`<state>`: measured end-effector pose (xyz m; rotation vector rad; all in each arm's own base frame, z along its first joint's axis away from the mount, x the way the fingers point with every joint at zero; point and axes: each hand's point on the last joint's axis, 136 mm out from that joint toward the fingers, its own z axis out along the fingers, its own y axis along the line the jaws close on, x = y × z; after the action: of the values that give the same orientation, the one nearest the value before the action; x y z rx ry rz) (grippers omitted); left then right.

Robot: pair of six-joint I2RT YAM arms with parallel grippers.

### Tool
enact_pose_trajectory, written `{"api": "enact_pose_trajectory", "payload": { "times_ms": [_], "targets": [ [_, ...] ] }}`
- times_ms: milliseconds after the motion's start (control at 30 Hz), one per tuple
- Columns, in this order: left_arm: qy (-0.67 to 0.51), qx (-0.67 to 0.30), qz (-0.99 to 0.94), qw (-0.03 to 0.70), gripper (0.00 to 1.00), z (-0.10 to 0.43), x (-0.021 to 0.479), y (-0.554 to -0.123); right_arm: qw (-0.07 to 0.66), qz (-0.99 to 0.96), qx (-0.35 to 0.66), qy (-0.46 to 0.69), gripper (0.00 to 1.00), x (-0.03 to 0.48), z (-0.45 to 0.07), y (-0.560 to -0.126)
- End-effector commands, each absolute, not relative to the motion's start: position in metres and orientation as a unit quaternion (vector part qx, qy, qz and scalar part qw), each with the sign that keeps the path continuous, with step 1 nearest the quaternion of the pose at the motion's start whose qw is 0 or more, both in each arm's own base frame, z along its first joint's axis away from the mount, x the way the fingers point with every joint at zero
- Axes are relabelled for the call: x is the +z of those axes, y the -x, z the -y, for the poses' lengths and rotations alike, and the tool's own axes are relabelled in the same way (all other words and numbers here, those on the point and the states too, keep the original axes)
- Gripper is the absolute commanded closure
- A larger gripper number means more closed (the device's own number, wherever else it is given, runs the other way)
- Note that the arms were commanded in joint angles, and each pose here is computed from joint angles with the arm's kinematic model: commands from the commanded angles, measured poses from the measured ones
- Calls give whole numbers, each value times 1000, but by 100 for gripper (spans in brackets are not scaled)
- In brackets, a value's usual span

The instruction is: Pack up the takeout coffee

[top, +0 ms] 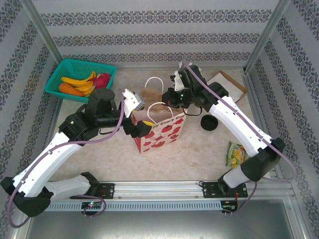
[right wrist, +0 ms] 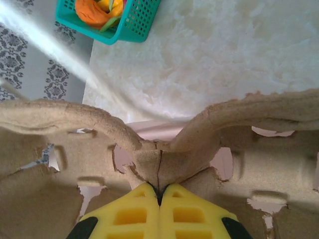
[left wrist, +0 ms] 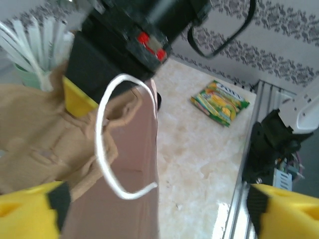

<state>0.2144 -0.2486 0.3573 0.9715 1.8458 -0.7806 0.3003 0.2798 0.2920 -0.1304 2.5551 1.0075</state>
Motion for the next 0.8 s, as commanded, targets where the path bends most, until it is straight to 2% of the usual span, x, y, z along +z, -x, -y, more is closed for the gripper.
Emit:
{"api": "enact_pose_trajectory", "payload": {
  "times_ms": [0,133,233,333,567,667,767],
  "targets": [
    [-334,-303,-734,508,0,236,394,-237,178,-925,327,70,100,283,-273,-282],
    [-218,-245,-788,522,0,206,403,-282,186,-930,302,93,100,282,-274,-277],
    [-143,-195,-838,488,0,186,389,-317,188,-931,295,103,100,281,-276,-275],
    [-163,-192,-859,446,3,198,371,-334,190,-932,289,108,100,280,-277,-274],
    [-221,-197,-861,413,8,227,354,-358,192,-935,278,106,100,281,-274,-274],
    [-241,-223,-858,396,21,242,350,-360,190,-938,272,104,100,279,-273,-274],
    [-234,-221,-863,388,47,244,344,-365,185,-940,266,107,100,276,-274,-273]
  ]
}}
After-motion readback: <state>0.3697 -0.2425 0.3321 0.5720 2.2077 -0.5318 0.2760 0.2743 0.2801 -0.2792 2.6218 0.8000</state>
